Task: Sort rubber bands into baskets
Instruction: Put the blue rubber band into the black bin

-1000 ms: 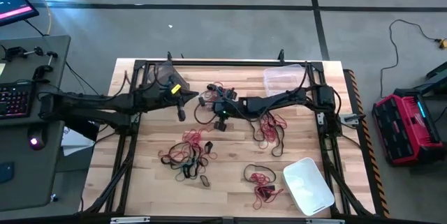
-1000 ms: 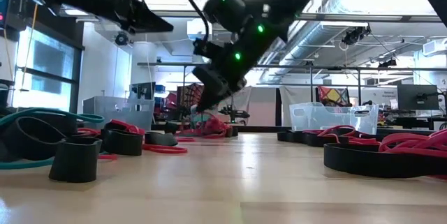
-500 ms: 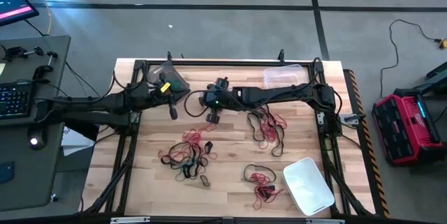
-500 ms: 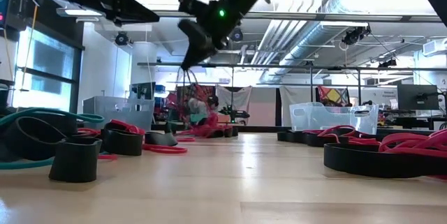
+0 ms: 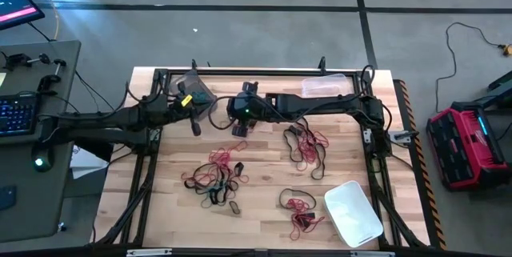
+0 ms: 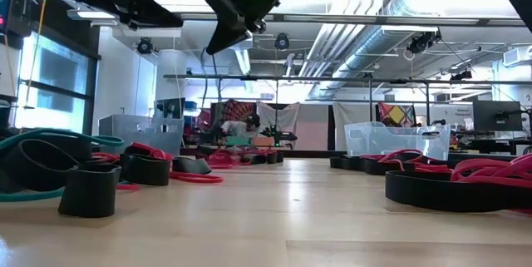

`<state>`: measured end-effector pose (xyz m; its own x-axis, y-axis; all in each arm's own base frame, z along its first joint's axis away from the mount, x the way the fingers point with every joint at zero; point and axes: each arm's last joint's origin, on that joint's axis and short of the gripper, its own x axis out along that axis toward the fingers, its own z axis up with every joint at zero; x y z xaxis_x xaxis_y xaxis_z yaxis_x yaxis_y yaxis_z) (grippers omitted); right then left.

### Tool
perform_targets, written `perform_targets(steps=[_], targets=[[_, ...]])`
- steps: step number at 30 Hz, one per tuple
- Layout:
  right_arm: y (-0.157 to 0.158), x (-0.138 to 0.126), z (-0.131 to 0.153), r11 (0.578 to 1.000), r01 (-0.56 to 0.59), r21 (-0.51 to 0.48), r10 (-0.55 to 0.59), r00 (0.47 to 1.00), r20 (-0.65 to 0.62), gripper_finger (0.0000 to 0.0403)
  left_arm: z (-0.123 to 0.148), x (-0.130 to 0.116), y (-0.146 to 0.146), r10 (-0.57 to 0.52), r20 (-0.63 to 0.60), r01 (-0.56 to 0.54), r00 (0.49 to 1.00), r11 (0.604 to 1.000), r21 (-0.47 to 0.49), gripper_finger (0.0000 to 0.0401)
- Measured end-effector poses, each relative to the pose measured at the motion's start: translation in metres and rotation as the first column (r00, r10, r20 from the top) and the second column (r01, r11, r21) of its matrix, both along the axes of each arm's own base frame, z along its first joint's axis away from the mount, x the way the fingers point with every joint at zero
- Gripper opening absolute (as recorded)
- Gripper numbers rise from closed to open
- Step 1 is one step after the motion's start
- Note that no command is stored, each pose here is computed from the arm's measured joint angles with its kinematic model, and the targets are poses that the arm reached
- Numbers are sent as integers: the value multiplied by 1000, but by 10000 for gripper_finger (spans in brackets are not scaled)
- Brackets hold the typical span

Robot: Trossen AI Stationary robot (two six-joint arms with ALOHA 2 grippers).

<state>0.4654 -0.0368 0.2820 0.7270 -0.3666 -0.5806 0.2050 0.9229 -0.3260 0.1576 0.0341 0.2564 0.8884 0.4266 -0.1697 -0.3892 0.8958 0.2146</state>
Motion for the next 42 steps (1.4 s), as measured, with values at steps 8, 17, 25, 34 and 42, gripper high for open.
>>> perform_targets(steps=[8,17,25,34,42], targets=[[0,0,0,1000,-18,-8,18,1000,1,0,-14,11,1,-15,-119,15,993,1000,0,28],[2,2,1,998,-64,2,64,998,14,0,-29,30,5,-17,-181,17,983,1000,-1,126],[2,2,1,998,-67,4,67,998,13,0,-34,38,6,-23,-201,29,979,999,29,152],[3,1,0,997,-80,16,79,997,5,4,-34,39,6,-33,-234,57,972,993,99,13],[4,-2,-4,1000,-12,-8,11,999,-48,86,-24,39,10,98,-227,-66,969,987,143,2]])
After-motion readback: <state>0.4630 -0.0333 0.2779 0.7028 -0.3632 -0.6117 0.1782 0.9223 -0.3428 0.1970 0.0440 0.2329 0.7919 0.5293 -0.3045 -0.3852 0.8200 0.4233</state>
